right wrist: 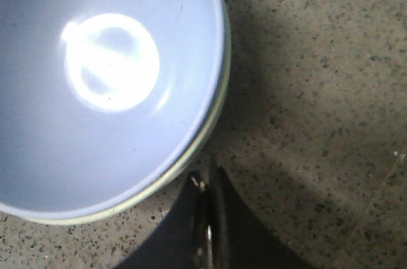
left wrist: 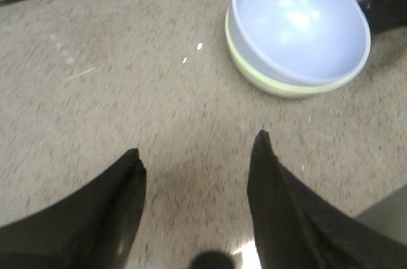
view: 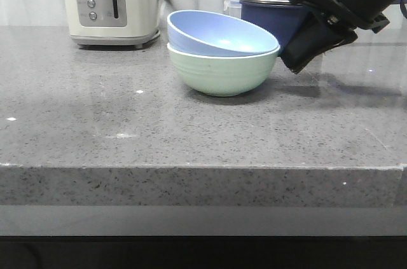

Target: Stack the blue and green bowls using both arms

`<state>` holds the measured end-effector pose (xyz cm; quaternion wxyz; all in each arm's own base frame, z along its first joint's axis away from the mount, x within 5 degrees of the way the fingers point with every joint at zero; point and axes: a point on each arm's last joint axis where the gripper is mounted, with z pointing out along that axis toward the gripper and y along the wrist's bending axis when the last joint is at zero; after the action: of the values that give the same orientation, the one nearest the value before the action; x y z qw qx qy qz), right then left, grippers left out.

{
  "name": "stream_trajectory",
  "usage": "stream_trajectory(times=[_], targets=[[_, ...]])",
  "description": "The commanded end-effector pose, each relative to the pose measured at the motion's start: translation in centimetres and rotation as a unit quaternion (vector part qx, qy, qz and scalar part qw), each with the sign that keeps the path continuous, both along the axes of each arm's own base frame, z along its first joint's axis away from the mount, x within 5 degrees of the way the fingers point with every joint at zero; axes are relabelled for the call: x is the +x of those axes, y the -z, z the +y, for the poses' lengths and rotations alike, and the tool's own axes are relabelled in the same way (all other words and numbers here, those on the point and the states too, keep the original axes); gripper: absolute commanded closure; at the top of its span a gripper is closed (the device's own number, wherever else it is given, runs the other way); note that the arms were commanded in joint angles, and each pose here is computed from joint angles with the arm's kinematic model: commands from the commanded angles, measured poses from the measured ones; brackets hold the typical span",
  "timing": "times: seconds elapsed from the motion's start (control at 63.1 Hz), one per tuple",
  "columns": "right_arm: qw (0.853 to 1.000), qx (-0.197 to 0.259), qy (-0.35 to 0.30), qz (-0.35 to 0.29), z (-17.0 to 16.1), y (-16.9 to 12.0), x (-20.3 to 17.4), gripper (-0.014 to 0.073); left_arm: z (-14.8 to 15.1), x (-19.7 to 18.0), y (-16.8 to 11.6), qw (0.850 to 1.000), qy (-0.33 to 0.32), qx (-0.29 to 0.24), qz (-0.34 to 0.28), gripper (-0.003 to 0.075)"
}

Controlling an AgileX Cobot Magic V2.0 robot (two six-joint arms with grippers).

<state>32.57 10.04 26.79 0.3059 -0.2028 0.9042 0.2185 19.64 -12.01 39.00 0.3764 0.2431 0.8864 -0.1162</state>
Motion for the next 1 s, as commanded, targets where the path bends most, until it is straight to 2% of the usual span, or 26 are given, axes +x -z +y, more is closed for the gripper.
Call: stream_trajectory(times=[0.0,0.19,0.365,0.586,0.745,0.983], targets=[[0.999,0.020,0.012,-0.039,-0.1,-2.2,-0.1,0.0659,1.5,-2.3,-1.2,0.998,-0.014,-0.037,-0.050,0.0353],[0.999,0.018,0.008,-0.038,-0.1,-2.4,-0.2,0.0659,3.6,-5.7,-0.1,0.997,-0.026,-0.053,-0.058,0.0353],[0.999,-0.010,-0.005,-0.039,-0.8,-4.4,-2.3,0.0649,4.6,-7.4,0.3,0.996,-0.026,-0.059,-0.068,0.0353],[0.993,-0.078,0.077,-0.047,-3.4,-8.3,-6.6,0.0649,4.9,-7.8,0.1,0.995,-0.026,-0.063,-0.075,0.0353],[0.986,-0.054,0.125,-0.097,-4.8,-11.0,-11.9,0.0649,4.9,-7.7,0.1,0.995,-0.026,-0.062,-0.077,0.0353],[0.976,-0.018,0.144,-0.164,-6.0,-11.6,-18.8,0.0649,4.9,-7.7,0.1,0.994,-0.026,-0.064,-0.080,0.0353]])
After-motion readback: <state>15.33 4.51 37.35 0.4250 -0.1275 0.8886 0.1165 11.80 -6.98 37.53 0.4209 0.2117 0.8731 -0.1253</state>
